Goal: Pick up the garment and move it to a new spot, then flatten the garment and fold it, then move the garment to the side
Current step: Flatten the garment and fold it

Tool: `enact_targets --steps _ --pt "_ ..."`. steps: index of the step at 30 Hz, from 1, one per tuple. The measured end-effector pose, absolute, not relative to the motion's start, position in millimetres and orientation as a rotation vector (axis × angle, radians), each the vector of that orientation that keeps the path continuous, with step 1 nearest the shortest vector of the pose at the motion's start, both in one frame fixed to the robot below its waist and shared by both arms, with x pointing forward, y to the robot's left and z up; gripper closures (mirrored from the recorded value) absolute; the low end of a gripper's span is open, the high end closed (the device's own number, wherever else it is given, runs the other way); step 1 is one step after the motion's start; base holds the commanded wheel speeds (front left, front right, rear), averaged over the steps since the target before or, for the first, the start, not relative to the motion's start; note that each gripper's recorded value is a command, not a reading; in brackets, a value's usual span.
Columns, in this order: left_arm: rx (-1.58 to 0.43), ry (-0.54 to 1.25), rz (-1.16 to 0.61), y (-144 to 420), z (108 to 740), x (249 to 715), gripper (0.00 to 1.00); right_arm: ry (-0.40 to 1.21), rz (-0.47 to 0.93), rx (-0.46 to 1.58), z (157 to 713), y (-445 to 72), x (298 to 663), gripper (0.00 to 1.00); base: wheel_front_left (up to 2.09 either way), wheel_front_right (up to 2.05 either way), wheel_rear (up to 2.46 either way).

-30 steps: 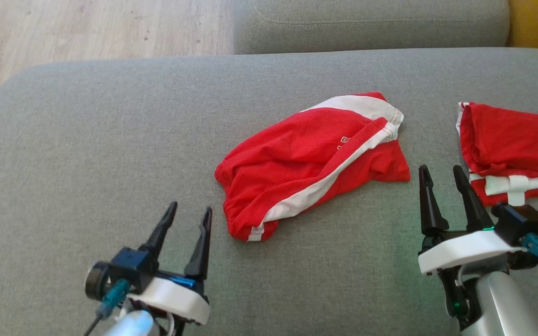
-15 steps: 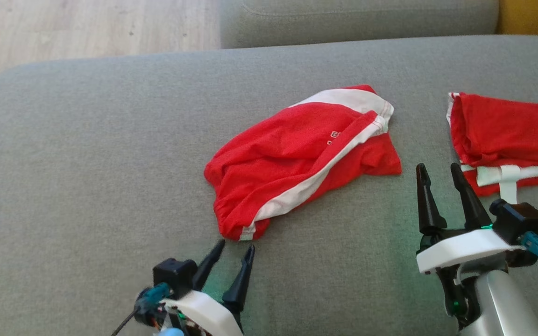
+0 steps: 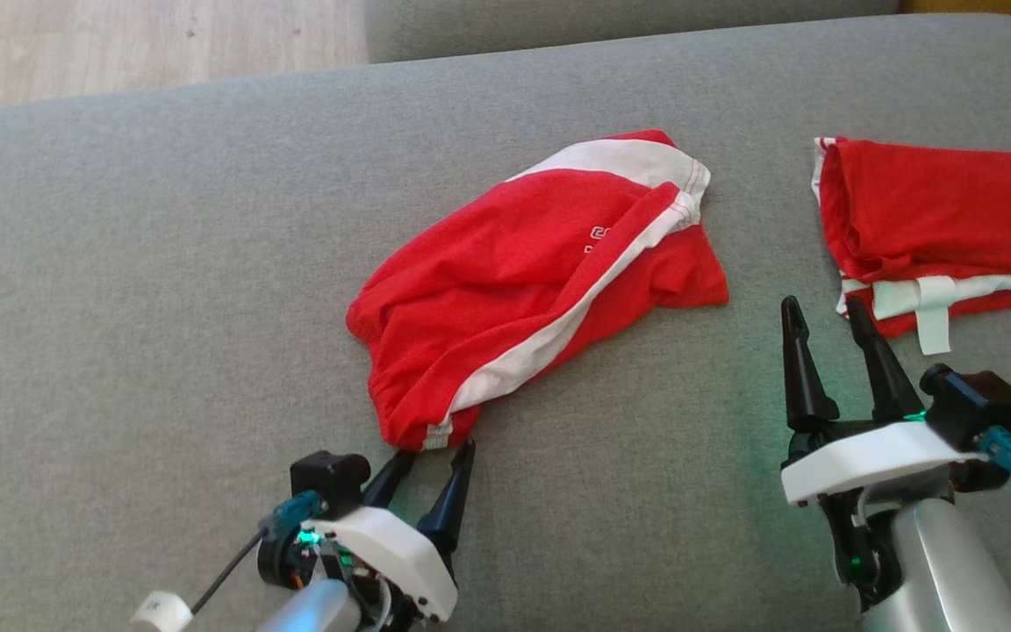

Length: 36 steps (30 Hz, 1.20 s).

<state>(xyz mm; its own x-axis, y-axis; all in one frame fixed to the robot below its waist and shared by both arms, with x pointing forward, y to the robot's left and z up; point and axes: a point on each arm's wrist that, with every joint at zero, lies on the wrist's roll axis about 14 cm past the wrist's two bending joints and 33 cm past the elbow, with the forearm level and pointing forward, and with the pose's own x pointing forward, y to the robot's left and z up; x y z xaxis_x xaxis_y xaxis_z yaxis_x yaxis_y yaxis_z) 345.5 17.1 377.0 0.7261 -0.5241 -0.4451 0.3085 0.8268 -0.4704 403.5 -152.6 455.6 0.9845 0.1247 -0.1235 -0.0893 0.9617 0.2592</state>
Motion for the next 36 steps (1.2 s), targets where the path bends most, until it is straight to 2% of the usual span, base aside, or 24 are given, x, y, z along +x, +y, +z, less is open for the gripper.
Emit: enact_targets --steps 24,28,29,30,31,36 --pt "-0.413 0.489 -0.438 27 388 359 0.00 0.137 0.117 0.248 457 -150 405 0.00 0.00 0.00 0.00" --pt "-0.414 0.496 -0.455 23 388 356 0.04 0.136 0.114 0.247 457 -151 404 0.00 0.00 0.00 0.00" --pt "-0.416 0.495 -0.463 22 388 356 0.42 0.136 0.113 0.247 457 -152 404 0.00 0.00 0.00 0.00" --pt "-0.418 0.496 -0.471 20 388 355 0.90 0.136 0.112 0.247 457 -152 404 0.00 0.00 0.00 0.00" --pt "-0.420 0.500 -0.481 18 388 354 1.00 0.136 0.112 0.247 457 -152 404 0.00 0.00 0.00 0.00" --pt "-0.421 0.500 -0.500 14 390 352 1.00 0.134 0.109 0.247 458 -153 403 0.00 0.00 0.00 0.00"
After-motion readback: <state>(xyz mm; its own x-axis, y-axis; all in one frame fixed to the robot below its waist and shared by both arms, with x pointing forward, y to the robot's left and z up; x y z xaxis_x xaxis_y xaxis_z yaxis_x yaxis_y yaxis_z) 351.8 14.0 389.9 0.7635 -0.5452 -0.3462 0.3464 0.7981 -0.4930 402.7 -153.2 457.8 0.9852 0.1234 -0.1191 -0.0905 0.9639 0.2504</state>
